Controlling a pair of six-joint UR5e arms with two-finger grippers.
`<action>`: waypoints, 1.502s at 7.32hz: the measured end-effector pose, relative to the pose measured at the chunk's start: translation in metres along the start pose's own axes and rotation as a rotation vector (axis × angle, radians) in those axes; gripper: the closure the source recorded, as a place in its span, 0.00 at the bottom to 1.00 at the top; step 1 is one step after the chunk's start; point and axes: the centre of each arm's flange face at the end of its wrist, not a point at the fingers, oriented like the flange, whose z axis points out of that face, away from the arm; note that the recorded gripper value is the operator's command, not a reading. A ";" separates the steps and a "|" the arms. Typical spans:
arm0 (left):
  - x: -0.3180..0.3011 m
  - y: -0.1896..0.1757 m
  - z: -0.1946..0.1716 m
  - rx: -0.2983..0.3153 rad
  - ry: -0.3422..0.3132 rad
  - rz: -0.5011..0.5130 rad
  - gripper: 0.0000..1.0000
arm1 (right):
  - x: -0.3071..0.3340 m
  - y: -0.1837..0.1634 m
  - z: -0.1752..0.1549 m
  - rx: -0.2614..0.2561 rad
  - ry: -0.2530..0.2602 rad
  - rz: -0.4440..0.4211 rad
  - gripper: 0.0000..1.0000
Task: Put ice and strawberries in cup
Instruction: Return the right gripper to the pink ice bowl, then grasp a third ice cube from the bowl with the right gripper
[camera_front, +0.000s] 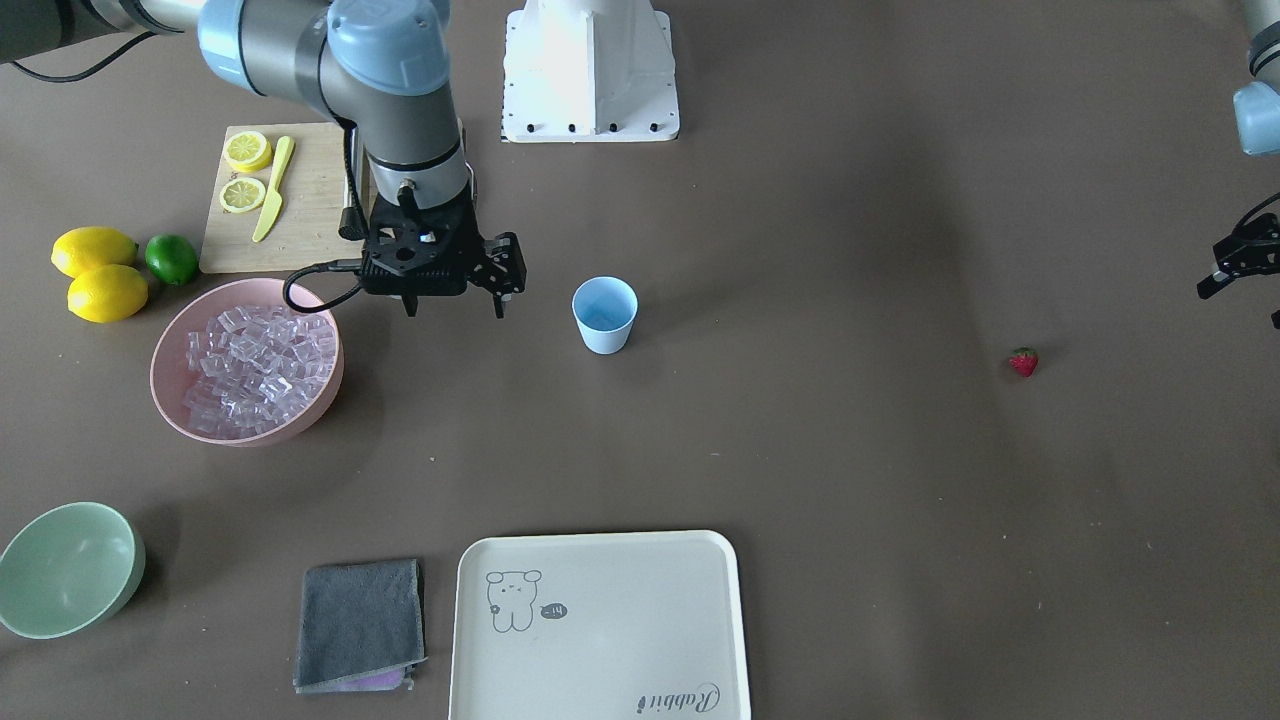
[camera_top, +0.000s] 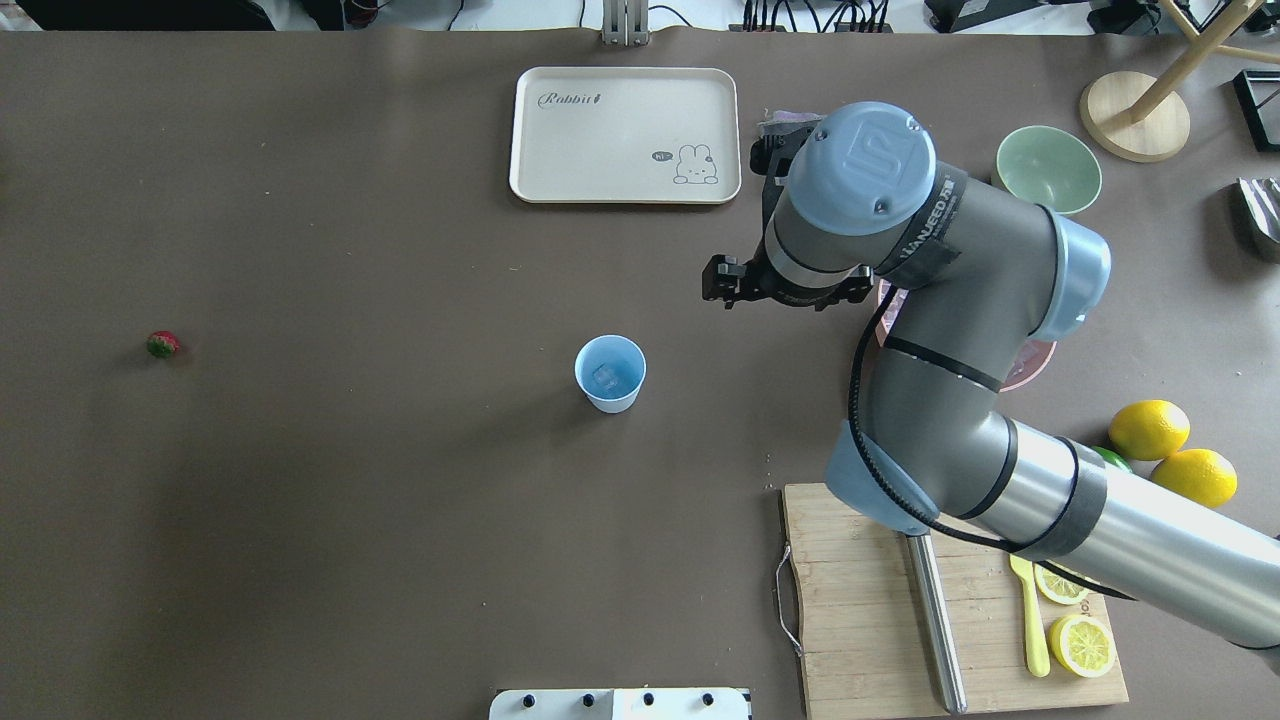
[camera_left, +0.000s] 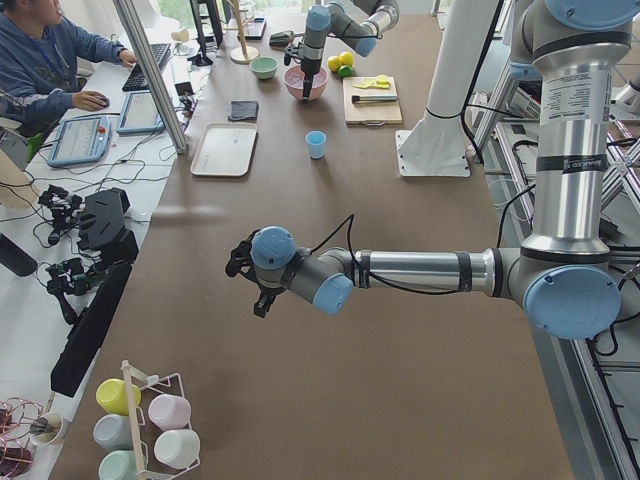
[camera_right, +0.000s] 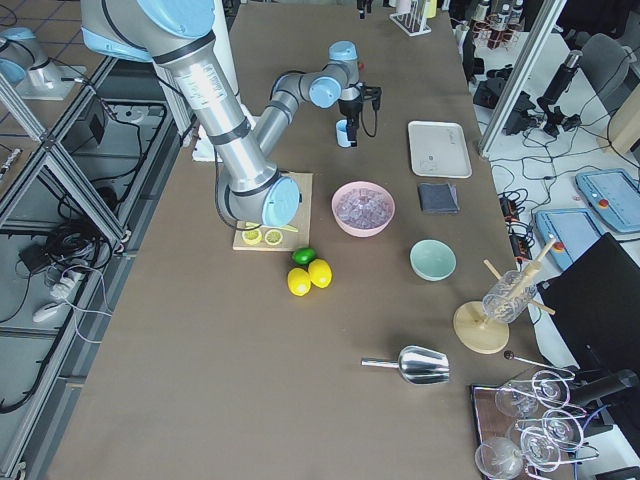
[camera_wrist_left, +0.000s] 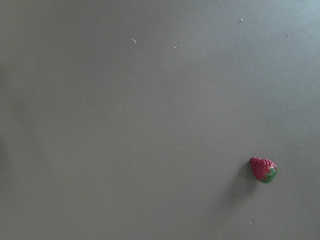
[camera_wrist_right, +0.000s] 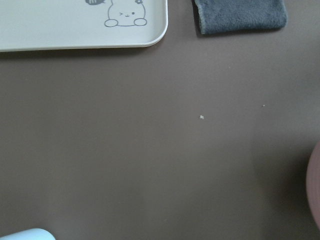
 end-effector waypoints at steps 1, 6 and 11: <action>0.000 0.000 0.000 0.001 0.000 0.001 0.02 | 0.038 -0.019 0.003 -0.016 0.008 -0.055 0.00; 0.001 -0.001 -0.001 0.010 0.000 0.012 0.02 | 0.186 -0.059 0.062 -0.014 -0.126 -0.232 0.01; 0.015 -0.003 0.008 0.037 0.021 -0.012 0.02 | 0.208 -0.040 0.071 -0.013 -0.149 -0.258 0.10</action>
